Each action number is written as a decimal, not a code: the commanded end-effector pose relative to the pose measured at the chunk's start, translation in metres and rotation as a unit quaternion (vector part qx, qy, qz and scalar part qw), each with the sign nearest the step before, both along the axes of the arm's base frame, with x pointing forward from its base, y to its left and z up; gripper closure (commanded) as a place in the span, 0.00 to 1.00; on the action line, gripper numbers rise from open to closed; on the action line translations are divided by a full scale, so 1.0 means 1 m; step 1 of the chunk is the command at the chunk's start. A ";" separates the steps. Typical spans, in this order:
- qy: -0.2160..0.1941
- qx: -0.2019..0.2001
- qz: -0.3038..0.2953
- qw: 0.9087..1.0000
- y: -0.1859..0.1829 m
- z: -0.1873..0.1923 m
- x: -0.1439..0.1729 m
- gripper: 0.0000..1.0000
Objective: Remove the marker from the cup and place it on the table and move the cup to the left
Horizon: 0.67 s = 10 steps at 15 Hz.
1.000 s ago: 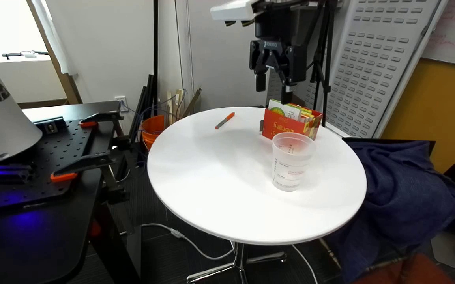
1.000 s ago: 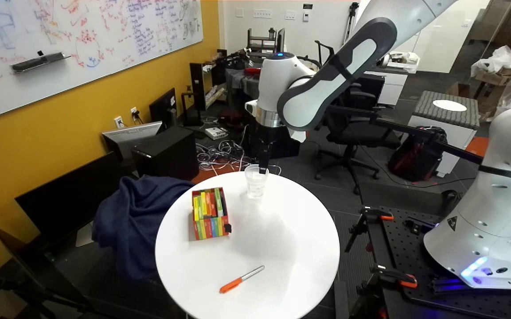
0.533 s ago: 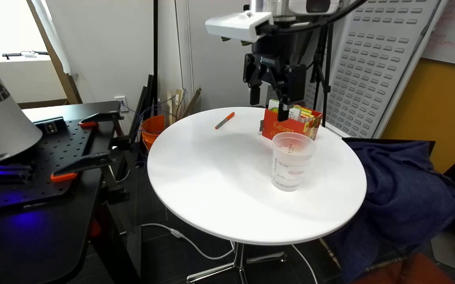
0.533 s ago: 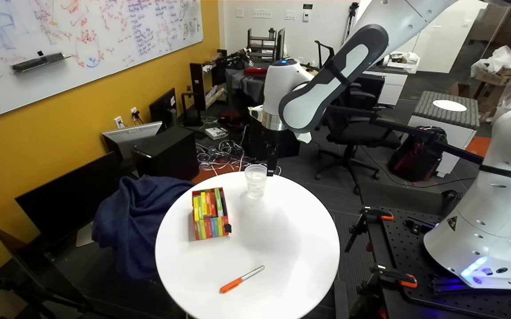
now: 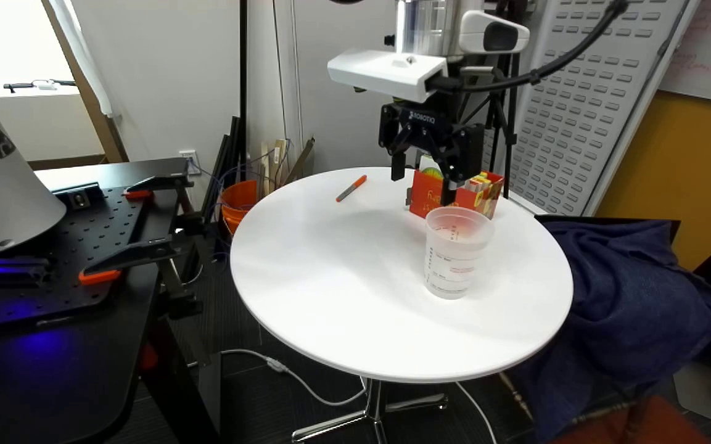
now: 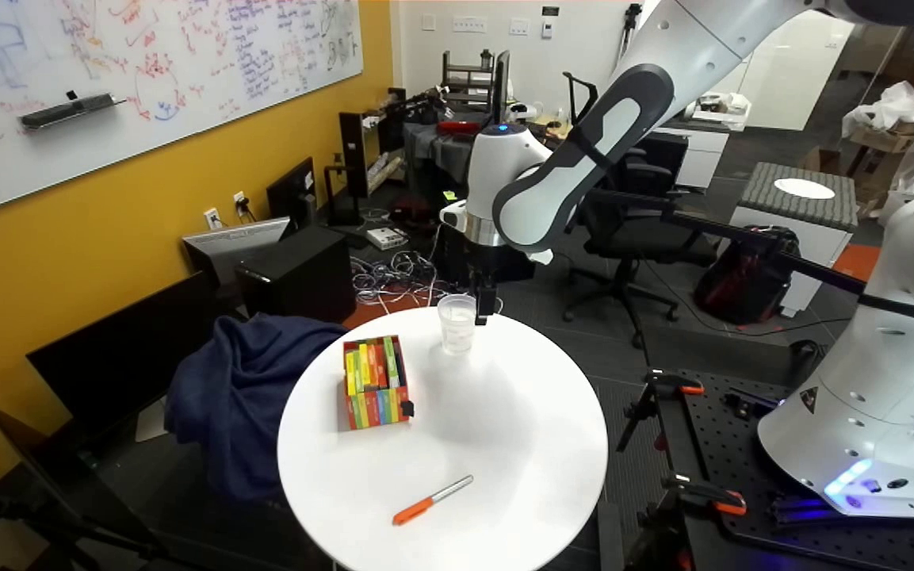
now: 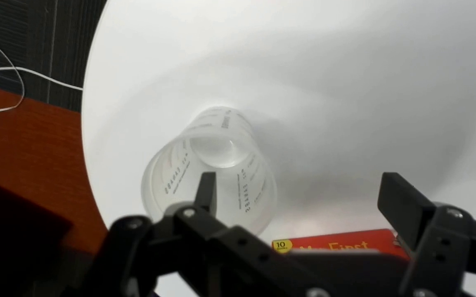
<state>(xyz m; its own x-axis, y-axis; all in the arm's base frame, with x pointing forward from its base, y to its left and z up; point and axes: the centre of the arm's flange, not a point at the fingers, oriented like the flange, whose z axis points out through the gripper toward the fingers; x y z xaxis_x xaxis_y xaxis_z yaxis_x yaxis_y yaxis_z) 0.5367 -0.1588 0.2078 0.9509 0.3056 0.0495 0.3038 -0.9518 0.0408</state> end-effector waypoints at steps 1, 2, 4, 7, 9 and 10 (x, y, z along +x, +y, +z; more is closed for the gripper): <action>-0.014 0.007 0.029 0.999 -0.004 -0.011 0.007 0.00; -0.014 0.007 0.035 0.999 -0.005 -0.014 0.008 0.00; -0.013 0.009 0.046 0.999 -0.006 -0.020 0.012 0.00; -0.014 0.010 0.061 0.998 -0.008 -0.027 0.017 0.00; -0.013 0.010 0.067 0.998 -0.009 -0.029 0.021 0.00; -0.014 0.011 0.069 0.997 -0.010 -0.031 0.023 0.00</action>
<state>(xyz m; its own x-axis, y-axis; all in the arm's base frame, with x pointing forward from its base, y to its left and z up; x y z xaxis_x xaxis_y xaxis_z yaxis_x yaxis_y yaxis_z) 0.5484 -0.1621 0.1814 0.9123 0.4058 0.0544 0.4048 -0.9139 0.0298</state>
